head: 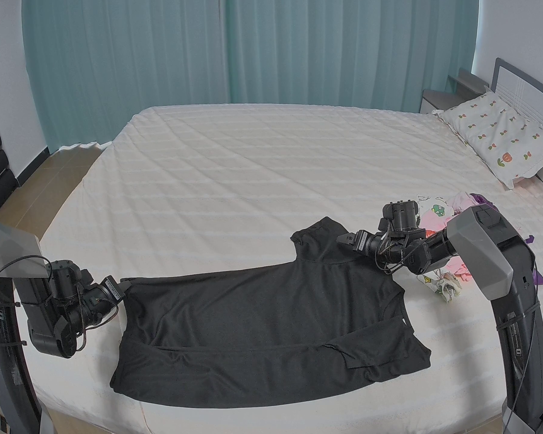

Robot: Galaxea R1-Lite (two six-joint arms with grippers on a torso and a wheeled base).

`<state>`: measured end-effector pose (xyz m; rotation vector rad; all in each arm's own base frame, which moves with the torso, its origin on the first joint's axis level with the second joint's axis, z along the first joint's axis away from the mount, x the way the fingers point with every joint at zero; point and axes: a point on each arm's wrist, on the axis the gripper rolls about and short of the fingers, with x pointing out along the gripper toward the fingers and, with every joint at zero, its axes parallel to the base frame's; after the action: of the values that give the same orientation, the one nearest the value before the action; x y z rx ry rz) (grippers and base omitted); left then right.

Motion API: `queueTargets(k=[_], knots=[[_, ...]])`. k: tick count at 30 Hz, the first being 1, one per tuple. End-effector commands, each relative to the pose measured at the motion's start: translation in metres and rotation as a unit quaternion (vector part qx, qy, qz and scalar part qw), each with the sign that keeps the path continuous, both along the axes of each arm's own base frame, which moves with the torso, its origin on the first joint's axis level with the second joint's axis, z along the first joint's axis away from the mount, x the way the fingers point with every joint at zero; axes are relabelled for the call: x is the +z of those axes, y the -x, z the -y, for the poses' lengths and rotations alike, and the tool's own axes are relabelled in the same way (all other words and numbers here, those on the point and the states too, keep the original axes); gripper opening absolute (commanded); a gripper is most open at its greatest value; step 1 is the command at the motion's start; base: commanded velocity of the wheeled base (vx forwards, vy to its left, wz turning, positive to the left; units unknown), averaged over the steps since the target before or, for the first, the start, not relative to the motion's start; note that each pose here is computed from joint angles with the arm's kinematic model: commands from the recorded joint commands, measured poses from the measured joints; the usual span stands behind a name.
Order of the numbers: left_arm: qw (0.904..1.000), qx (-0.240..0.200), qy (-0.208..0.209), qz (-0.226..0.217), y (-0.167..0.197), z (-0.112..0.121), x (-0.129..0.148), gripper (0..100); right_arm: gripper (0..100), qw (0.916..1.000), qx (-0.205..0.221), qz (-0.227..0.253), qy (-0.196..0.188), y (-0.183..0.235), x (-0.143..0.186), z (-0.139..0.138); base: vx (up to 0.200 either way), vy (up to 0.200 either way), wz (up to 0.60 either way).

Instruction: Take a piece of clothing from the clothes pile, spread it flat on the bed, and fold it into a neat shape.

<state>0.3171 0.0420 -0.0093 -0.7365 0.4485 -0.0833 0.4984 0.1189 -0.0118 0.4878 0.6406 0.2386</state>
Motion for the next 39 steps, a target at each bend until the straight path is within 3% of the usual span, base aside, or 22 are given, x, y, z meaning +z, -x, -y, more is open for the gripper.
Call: queueTargets(k=[1,2,3,19,25,36,39], knots=[[1.0000,0.000,0.000,-0.001,0.000,0.000,0.000,0,100,1.0000,0.000,-0.005,0.000,0.001,-0.002,0.000,0.000,0.000,0.00],[1.0000,0.000,0.000,-0.001,0.000,0.000,0.000,0,100,1.0000,-0.001,-0.005,0.000,0.001,-0.001,0.002,0.000,0.000,0.00],[1.0000,0.000,0.000,-0.001,0.000,0.000,0.000,0,0,1.0000,-0.002,-0.005,0.000,0.000,-0.001,0.002,0.000,0.000,0.00],[0.9998,0.005,-0.004,0.019,-0.002,-0.001,0.011,0,0,0.9994,-0.034,-0.006,0.003,0.012,0.014,0.011,0.000,0.000,0.00],[0.9995,0.007,-0.010,0.029,-0.003,-0.003,0.015,0,0,0.9984,-0.052,0.022,0.002,0.017,0.031,0.020,0.000,0.000,0.00],[0.9991,0.013,-0.015,0.038,-0.003,-0.008,0.020,0,0,0.9944,-0.077,0.072,0.007,0.031,0.031,0.021,0.000,0.000,0.00],[0.9987,0.018,-0.017,0.044,-0.001,-0.010,0.025,0,0,0.9910,-0.092,0.094,0.024,0.033,0.025,0.021,0.000,0.000,0.00]])
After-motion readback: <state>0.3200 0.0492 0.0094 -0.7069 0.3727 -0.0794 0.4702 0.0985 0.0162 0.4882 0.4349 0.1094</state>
